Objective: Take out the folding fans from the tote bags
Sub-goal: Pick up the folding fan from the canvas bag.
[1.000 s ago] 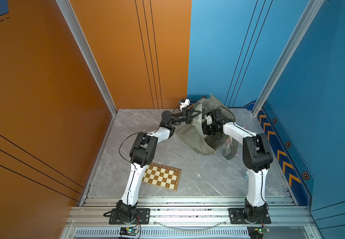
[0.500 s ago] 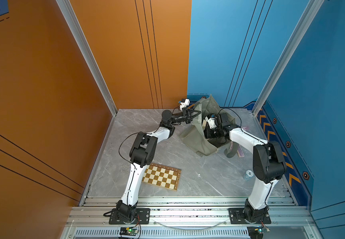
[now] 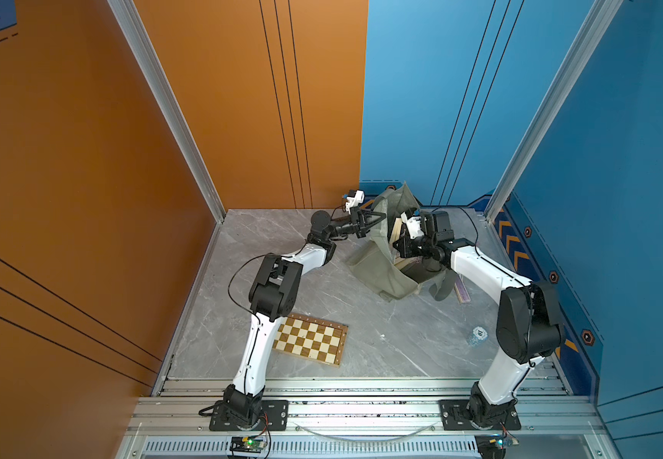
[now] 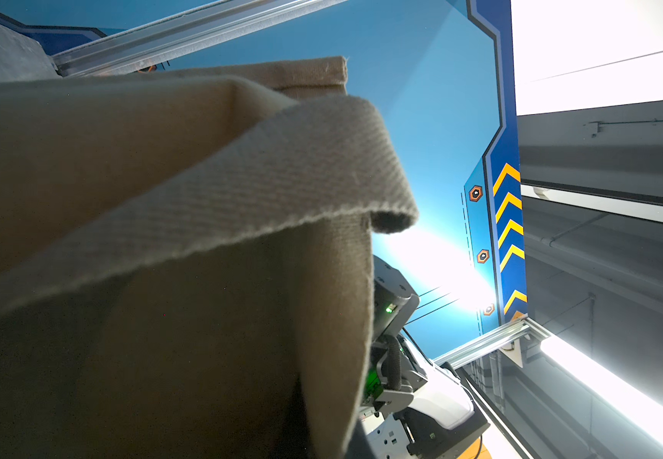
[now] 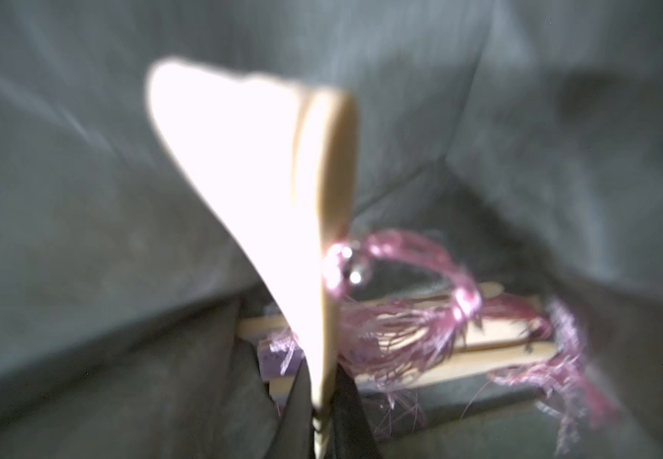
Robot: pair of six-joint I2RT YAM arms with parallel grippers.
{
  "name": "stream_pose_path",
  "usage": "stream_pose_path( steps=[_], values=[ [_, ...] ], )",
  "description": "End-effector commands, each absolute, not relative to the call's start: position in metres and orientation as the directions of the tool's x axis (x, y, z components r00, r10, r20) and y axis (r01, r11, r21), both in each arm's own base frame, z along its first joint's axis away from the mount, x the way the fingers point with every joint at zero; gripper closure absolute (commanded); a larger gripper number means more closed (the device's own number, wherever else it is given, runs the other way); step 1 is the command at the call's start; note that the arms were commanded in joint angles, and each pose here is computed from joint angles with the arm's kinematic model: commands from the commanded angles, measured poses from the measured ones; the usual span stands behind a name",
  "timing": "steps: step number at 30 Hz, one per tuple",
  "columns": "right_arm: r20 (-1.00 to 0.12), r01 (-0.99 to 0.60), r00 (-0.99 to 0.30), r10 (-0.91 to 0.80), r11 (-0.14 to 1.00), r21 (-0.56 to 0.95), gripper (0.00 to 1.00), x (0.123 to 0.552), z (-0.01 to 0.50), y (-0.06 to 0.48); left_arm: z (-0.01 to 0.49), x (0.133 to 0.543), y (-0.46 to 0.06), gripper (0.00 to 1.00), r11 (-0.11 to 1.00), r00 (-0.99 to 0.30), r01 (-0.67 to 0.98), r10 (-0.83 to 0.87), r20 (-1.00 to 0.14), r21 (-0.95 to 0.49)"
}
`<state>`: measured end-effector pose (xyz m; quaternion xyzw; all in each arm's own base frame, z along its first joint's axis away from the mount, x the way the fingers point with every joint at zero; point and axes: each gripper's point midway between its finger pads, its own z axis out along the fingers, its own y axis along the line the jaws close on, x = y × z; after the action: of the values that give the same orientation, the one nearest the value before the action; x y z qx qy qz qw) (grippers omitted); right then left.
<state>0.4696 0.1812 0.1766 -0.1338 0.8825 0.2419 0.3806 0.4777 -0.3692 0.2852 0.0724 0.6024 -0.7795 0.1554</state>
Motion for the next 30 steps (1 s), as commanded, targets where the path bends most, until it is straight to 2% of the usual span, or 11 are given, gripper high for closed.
stream_pose_path(
  steps=[1, 14, 24, 30],
  values=[
    [-0.816, -0.468, -0.578, -0.018, 0.826, 0.313, 0.91, 0.478, 0.233, 0.182, 0.314, 0.47, -0.364, 1.0, -0.242, -0.909, 0.414, -0.162, -0.384, -0.878],
    [-0.876, -0.517, -0.481, 0.017, 0.802, 0.299, 0.92, 0.456, 0.316, 0.162, 0.325, 0.476, -0.363, 1.0, -0.243, -0.898, 0.437, -0.159, -0.409, -0.866],
    [-0.866, -0.509, -0.452, 0.215, 0.735, 0.448, 0.92, 0.443, 0.384, 0.116, 0.324, 0.482, -0.358, 1.0, -0.239, -0.895, 0.444, -0.165, -0.415, -0.863],
    [-0.833, -0.518, -0.479, 0.276, 0.677, 0.523, 0.93, 0.439, 0.406, 0.096, 0.328, 0.484, -0.358, 1.0, -0.246, -0.893, 0.448, -0.159, -0.42, -0.86]
  ],
)
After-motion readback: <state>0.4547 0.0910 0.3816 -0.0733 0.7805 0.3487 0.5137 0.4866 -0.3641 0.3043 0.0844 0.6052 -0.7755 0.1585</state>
